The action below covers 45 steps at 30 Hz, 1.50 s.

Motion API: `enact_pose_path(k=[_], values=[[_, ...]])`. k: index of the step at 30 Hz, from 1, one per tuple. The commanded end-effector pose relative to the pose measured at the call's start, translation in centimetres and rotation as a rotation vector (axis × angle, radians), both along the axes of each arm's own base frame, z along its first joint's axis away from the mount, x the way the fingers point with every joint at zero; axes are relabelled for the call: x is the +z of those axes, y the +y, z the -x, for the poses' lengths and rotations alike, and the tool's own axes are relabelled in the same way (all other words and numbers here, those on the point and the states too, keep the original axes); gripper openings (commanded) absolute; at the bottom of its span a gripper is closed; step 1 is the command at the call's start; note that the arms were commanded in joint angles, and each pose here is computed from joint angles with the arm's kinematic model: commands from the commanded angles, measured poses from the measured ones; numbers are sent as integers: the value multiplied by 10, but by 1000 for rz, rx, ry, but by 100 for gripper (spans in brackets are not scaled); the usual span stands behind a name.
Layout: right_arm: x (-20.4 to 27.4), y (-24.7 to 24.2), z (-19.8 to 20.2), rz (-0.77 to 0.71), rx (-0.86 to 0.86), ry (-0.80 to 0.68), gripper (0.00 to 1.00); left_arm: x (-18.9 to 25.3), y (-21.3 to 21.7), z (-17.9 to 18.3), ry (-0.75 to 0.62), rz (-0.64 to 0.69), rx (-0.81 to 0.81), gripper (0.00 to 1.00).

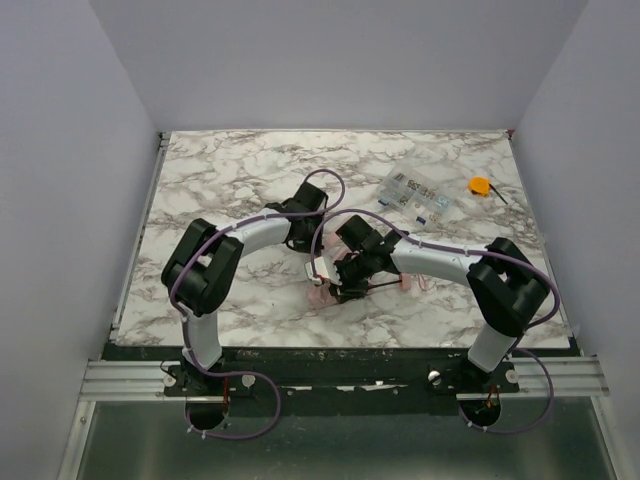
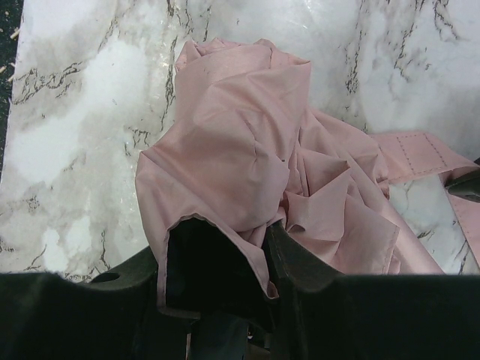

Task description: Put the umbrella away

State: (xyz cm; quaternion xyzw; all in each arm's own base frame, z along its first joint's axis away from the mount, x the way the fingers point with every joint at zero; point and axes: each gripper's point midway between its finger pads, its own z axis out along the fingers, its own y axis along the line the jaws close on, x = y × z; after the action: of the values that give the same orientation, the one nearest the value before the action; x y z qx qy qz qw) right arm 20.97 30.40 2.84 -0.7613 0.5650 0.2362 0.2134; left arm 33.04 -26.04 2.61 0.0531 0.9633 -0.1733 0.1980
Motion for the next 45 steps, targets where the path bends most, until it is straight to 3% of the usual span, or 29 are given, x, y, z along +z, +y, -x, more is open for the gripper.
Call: enact_pose_path(k=[1, 5, 10, 17, 22, 27, 31, 39, 45], values=[[-60, -76, 33, 328, -44, 130, 5, 1, 2, 1, -17, -64, -58, 0], [-54, -66, 29, 304, -16, 73, 4, 43, -34, -22, -120, 15, -77, 0], [-25, -36, 23, 189, 8, -20, 3, 57, -66, -37, -98, 43, -90, 0], [-40, -38, 25, 217, 16, -4, 3, 45, -72, -43, -73, 40, -66, 0], [-17, -21, 15, 136, -16, -46, 2, 45, -77, -43, -55, 65, -44, 0], [11, 0, 19, 20, -10, -15, 2, 71, -76, -45, -103, 120, 13, 0], [12, 1, 25, 13, 2, 18, 2, 92, -75, -47, -145, 169, 63, 0], [38, -4, -14, -25, -111, -204, 2, 23, -39, -20, -12, 29, 105, 0], [55, 5, -6, -92, -89, -183, 2, -3, -28, -12, 28, -16, 108, 0]])
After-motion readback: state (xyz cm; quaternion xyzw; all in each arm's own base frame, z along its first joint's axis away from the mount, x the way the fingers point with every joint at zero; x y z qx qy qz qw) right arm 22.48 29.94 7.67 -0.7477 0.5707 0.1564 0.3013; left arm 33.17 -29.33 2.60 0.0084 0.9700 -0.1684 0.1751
